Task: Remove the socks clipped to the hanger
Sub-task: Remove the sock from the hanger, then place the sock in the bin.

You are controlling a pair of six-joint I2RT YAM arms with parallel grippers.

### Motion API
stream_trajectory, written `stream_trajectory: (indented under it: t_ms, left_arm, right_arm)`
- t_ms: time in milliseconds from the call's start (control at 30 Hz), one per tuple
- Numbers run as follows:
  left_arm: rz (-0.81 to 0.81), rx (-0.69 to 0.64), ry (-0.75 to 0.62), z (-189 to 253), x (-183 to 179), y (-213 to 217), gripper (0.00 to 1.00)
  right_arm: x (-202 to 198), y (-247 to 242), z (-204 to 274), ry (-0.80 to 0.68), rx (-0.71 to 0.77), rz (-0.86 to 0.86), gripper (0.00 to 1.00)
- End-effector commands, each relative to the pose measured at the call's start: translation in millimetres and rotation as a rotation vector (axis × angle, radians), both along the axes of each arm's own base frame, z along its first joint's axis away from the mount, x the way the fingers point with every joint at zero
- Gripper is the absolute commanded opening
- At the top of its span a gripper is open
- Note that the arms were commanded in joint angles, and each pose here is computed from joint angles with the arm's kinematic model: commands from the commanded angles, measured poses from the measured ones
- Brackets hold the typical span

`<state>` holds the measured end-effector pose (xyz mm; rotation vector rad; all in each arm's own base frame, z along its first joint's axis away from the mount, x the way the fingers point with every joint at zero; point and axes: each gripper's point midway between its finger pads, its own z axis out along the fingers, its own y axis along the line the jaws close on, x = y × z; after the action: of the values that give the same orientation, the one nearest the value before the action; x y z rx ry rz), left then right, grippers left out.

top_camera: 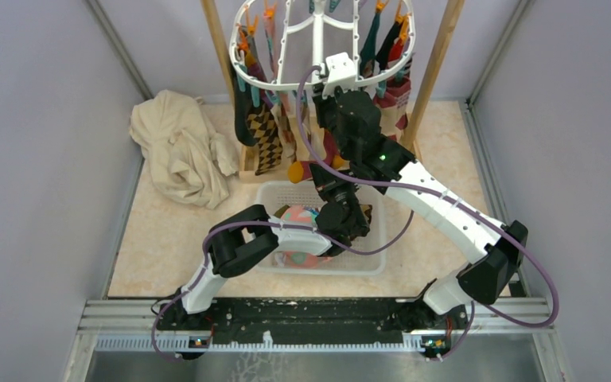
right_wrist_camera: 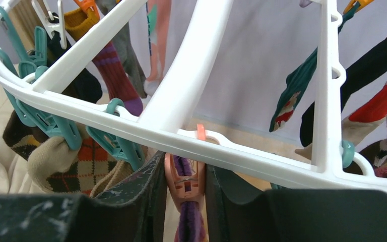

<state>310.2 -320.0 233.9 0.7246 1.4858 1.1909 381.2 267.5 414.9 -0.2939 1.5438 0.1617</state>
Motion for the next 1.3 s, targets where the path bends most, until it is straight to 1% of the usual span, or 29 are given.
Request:
stream_trajectory:
  t_ms: [0, 100, 167, 367, 600, 633, 667, 700, 767, 800, 1033, 1267]
  left_arm:
    - [-0.001, -0.284, -0.097, 16.0, -8.9, 13.8, 0.01]
    - [-0.001, -0.284, -0.096, 15.6, -9.1, 13.4, 0.01]
    - [-0.001, -0.286, -0.096, 16.1, -9.5, 13.5, 0.01]
    - [0.0, -0.289, -0.093, 17.8, -11.1, 14.3, 0.01]
    - [-0.002, -0.336, -0.083, 38.7, -22.1, 19.0, 0.01]
    - [-0.001, -0.345, -0.078, 42.1, -24.5, 20.0, 0.01]
    - [0.0, -0.351, -0.071, 45.5, -27.0, 21.2, 0.01]
    - [0.002, -0.359, -0.065, 48.9, -29.2, 22.2, 0.01]
    - [0.002, -0.373, -0.053, 54.3, -34.2, 23.5, 0.01]
    - [0.001, -0.379, -0.047, 56.4, -36.6, 24.1, 0.01]
    - [-0.023, -0.389, -0.025, 63.2, -50.8, 25.1, 0.01]
    - [-0.047, -0.383, -0.018, 57.2, -60.3, 24.8, 0.01]
  right_arm:
    - [-11.1, -3.9, 34.8, -0.077, 0.075, 0.016, 0.22]
    - [-12.0, -4.4, 33.1, -0.073, 0.076, 0.023, 0.09]
    - [-12.1, -6.1, 31.9, -0.07, 0.079, 0.024, 0.06]
    - [-13.7, -9.4, 32.2, -0.068, 0.085, 0.026, 0.05]
    - [-11.6, -14.1, 27.3, -0.047, 0.111, 0.041, 0.06]
    - [-10.7, -15.4, 25.5, -0.039, 0.117, 0.043, 0.09]
    - [-10.6, -15.9, 24.0, -0.032, 0.122, 0.05, 0.15]
    - [-10.2, -16.6, 22.0, -0.024, 0.117, 0.06, 0.22]
    - [-10.6, -17.0, 19.8, 0.001, 0.155, 0.081, 0.4]
    - [-11.4, -17.7, 19.0, 0.008, 0.161, 0.089, 0.45]
    - [-24.3, -27.3, 21.4, 0.031, 0.199, 0.122, 0.59]
    - [-53.4, -49.2, 47.0, 0.044, 0.278, 0.154, 0.65]
